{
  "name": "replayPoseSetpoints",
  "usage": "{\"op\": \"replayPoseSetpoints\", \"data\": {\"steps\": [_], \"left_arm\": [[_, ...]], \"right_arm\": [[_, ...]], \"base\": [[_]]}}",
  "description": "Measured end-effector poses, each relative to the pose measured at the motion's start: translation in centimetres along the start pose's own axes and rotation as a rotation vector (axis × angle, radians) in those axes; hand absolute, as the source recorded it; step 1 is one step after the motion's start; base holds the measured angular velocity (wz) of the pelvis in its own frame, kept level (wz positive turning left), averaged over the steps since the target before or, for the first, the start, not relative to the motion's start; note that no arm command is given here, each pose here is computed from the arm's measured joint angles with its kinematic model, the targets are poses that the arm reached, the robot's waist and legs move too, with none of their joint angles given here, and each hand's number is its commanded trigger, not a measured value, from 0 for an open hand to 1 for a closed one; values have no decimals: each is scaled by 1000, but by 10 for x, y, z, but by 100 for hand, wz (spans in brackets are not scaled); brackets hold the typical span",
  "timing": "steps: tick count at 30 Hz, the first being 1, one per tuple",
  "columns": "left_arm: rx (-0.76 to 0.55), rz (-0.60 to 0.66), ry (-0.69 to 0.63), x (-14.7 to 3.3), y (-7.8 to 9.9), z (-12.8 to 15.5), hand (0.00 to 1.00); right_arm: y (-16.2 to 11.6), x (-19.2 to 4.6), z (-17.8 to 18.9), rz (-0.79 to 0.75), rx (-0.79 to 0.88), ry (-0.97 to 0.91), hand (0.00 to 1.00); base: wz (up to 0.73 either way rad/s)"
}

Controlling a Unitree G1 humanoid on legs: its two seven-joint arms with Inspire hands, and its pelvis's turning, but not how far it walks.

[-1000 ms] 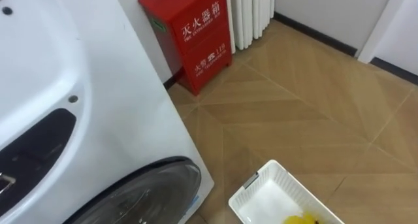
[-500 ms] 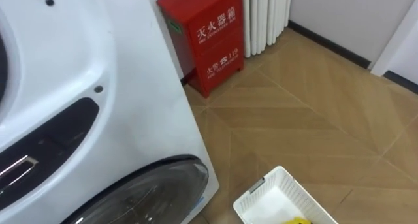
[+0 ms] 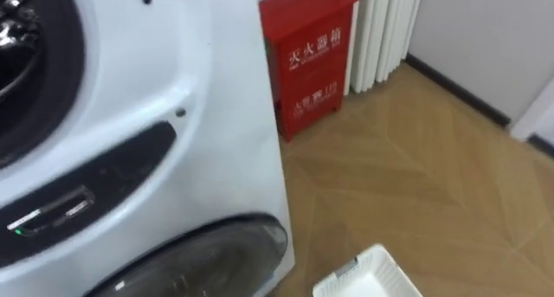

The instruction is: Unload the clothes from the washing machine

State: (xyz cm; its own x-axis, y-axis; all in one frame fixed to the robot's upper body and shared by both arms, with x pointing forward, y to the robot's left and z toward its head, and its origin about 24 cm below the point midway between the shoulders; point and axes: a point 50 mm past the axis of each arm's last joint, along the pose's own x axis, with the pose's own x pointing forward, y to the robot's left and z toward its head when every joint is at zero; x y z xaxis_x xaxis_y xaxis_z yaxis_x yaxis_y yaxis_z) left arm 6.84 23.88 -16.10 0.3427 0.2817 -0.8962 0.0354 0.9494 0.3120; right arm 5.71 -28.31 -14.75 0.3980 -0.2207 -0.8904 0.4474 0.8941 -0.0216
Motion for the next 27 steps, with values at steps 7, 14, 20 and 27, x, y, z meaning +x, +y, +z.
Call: {"op": "replayPoseSetpoints", "data": {"steps": [7, 14, 20, 27], "left_arm": [[49, 33, 18, -2, 3, -10, 0], [50, 75, 29, -4, -1, -13, 0], [27, 162, 89, -8, 10, -32, 0], [73, 223, 146, -13, 12, -46, 0]], "right_arm": [[10, -3, -30, 34, 1, 118, 0], [22, -2, -45, 38, -56, 199, 0], [26, -2, -48, 17, -105, 217, 0], [35, 1, -44, 11, -207, 224, 0]], "base": [[20], [15], [18], [4]]}}
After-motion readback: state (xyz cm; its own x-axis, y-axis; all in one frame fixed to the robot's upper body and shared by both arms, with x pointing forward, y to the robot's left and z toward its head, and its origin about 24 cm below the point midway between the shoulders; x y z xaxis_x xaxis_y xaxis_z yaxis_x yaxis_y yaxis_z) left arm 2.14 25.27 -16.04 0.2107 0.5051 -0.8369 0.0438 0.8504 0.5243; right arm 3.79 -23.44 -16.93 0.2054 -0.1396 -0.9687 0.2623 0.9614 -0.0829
